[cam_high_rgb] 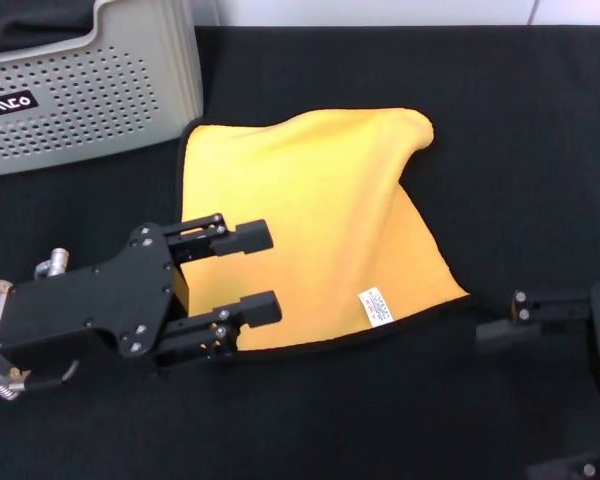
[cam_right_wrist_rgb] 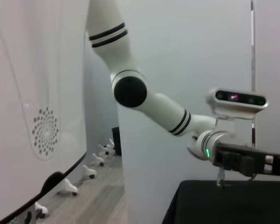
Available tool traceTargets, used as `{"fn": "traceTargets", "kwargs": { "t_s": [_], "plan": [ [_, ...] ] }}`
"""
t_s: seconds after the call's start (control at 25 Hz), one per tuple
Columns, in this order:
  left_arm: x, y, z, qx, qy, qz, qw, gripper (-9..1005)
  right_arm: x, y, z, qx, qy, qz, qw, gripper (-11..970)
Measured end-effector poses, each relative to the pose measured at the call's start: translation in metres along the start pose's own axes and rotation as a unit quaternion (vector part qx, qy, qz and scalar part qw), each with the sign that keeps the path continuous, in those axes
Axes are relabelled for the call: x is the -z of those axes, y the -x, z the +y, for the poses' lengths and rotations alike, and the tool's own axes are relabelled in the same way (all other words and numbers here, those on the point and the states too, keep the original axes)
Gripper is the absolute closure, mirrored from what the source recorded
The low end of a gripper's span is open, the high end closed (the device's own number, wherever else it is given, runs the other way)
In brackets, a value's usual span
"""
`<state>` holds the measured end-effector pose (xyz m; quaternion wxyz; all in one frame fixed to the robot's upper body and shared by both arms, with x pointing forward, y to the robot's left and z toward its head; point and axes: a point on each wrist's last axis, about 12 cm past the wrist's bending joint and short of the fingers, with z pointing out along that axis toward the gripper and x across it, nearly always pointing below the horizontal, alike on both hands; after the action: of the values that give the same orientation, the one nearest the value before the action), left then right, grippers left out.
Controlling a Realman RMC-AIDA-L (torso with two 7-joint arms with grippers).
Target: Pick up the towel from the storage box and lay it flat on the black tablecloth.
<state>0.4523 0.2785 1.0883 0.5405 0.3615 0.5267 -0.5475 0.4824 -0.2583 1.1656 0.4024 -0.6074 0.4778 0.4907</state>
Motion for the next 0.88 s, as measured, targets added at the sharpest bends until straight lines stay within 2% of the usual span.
{"fn": "traceTargets", "kwargs": {
  "t_s": [0.2, 0.88],
  "plan": [
    [-0.002, 0.0, 0.0, 0.002, -0.004, 0.002, 1.0, 374, -0.002, -0.001, 0.006, 0.005, -0.006, 0.003, 1.0, 71],
    [-0.013, -0.01, -0.007, 0.032, -0.032, 0.018, 0.999, 374, 0.005, 0.001, 0.004, 0.01, -0.034, -0.009, 0.999, 71]
  ]
}}
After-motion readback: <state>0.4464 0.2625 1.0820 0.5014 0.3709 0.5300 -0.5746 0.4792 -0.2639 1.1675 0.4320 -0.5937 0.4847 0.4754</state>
